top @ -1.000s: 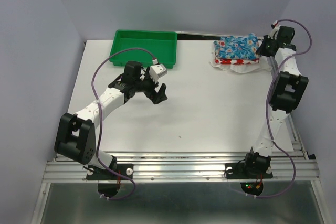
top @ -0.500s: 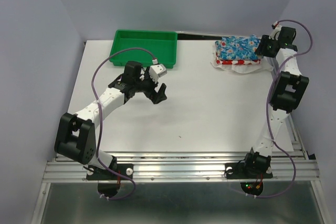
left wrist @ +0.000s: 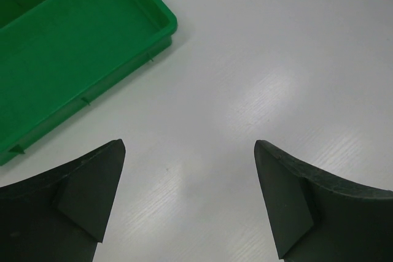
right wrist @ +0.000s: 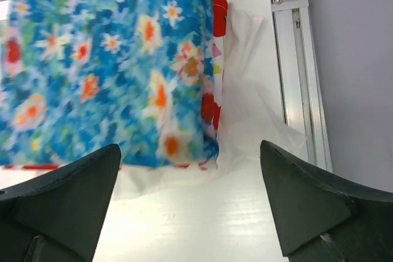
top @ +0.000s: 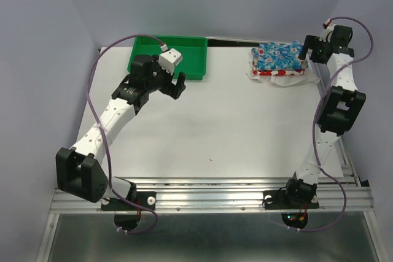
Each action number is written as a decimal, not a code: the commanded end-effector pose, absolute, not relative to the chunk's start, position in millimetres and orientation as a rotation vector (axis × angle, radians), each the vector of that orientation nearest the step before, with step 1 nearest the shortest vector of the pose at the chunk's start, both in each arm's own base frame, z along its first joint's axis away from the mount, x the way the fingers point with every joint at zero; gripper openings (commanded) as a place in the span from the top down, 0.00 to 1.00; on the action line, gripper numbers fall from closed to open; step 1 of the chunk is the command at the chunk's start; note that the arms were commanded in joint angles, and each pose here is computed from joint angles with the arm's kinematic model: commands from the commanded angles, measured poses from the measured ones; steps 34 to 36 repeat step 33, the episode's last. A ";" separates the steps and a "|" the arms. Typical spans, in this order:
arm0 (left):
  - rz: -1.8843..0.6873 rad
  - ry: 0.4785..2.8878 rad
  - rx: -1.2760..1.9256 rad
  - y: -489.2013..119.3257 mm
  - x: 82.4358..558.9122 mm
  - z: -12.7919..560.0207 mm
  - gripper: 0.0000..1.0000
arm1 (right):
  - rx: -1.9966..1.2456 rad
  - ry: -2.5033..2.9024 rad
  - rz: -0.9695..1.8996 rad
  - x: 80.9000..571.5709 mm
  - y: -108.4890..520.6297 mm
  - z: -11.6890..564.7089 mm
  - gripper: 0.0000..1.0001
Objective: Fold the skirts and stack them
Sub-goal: Neatly place the folded skirt to the corner
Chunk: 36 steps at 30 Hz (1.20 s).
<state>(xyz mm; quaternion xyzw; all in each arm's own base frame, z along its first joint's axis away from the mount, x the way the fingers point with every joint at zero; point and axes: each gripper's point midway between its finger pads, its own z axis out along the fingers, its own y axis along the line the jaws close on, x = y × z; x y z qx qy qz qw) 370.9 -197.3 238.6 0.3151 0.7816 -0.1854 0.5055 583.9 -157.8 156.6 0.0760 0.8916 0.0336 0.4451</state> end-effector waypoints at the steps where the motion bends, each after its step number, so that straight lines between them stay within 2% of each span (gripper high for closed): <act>1: -0.344 1.919 0.654 -167.4 376.0 264.0 0.01 | 0.071 2.001 0.040 554.1 -146.0 290.1 0.00; 4: -0.349 1.972 0.624 -156.0 372.9 257.1 0.01 | -0.001 1.997 0.084 527.2 -126.3 317.8 0.00; 7: -0.342 1.985 0.613 -139.9 368.9 252.5 0.01 | -0.052 2.072 0.191 497.2 -102.0 308.5 0.00; 12: -0.245 2.001 0.592 -110.4 360.3 243.8 0.01 | -0.107 2.221 0.337 422.7 -63.1 249.1 0.00; 15: -0.232 2.021 0.610 -104.2 345.8 229.2 0.01 | -0.163 2.212 0.372 388.4 -32.3 240.7 0.00; 16: -0.244 2.044 0.620 -104.6 338.8 216.8 0.01 | -0.171 2.273 0.415 371.2 -17.2 210.9 0.00; 22: -0.211 2.056 0.607 -93.2 312.8 193.9 0.01 | -0.245 2.333 0.434 314.8 15.2 164.5 0.00; 36: -0.142 2.052 0.585 -80.3 299.9 182.7 0.01 | -0.277 2.302 0.427 291.4 29.5 160.8 0.00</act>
